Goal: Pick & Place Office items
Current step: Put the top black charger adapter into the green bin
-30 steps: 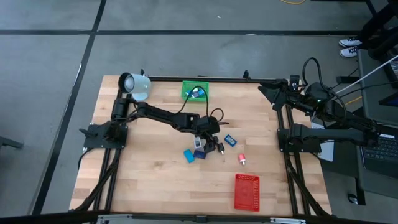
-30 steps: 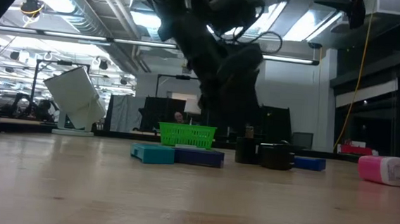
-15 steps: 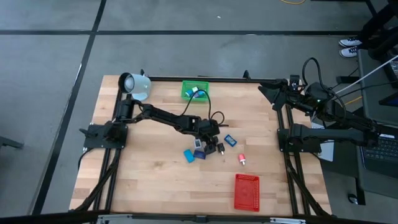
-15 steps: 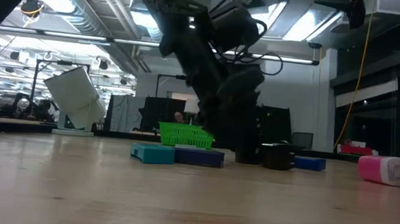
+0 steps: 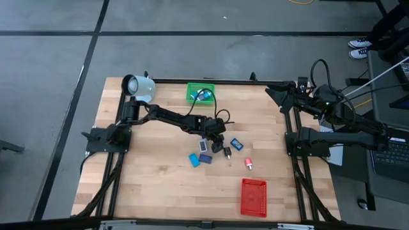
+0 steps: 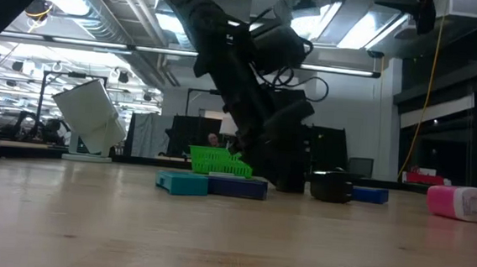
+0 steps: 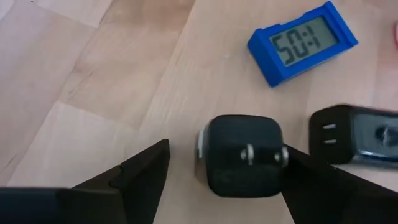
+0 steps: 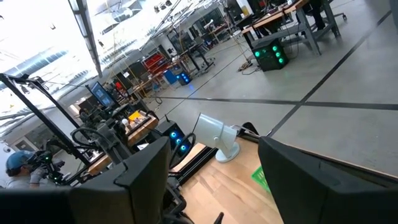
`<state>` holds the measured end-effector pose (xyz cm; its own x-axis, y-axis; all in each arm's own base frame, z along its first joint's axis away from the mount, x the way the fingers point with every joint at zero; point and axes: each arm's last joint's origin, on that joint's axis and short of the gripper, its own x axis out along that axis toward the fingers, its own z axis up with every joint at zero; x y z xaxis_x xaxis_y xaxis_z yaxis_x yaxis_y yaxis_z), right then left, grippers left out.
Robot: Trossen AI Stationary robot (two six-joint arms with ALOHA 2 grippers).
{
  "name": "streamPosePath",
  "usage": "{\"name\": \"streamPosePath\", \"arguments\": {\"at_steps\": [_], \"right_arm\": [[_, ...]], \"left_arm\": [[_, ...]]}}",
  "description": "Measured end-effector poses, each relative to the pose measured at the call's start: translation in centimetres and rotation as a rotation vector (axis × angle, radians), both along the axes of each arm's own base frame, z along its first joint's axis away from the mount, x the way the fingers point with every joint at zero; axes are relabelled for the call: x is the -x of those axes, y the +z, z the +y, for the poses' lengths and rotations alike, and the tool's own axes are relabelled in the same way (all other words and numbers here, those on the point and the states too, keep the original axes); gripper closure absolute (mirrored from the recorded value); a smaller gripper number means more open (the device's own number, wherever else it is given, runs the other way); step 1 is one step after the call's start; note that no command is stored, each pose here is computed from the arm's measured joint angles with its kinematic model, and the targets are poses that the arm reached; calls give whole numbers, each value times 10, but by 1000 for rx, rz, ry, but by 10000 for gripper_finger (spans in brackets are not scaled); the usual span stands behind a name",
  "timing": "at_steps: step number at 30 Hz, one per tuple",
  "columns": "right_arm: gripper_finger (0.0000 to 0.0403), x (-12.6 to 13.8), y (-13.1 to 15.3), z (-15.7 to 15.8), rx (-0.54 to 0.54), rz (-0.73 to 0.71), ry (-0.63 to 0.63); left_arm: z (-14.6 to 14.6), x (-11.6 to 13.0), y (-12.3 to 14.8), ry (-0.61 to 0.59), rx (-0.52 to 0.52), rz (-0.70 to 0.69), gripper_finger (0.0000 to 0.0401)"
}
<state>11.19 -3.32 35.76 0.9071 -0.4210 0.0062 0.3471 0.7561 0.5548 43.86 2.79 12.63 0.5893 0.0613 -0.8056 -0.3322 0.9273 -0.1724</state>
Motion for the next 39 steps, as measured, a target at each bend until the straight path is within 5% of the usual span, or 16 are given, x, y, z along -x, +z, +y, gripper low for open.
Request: {"name": "streamPosePath", "arguments": {"at_steps": [9, 12, 16, 23, 27, 33, 39], "right_arm": [[152, 0, 0, 0, -3, -2, 0], [152, 0, 0, 0, -3, -2, 0], [152, 0, 0, 0, -3, -2, 0], [152, 0, 0, 0, -3, -1, -9], [152, 0, 0, -1, 0, 0, -24], [152, 1, 0, -1, 0, -1, -53], [152, 1, 0, -2, 0, 0, -75]], "left_arm": [[1, -4, -2, 72, 20, -42, 210], [7, -8, -1, 92, 96, -100, 255], [25, -14, 8, 128, 229, -227, 256], [79, -14, 67, 198, 279, -610, 256], [127, 7, 107, 256, 207, -759, 256], [196, 69, 111, 412, 35, -446, 256], [233, 124, 92, 391, -34, -89, 256]]}}
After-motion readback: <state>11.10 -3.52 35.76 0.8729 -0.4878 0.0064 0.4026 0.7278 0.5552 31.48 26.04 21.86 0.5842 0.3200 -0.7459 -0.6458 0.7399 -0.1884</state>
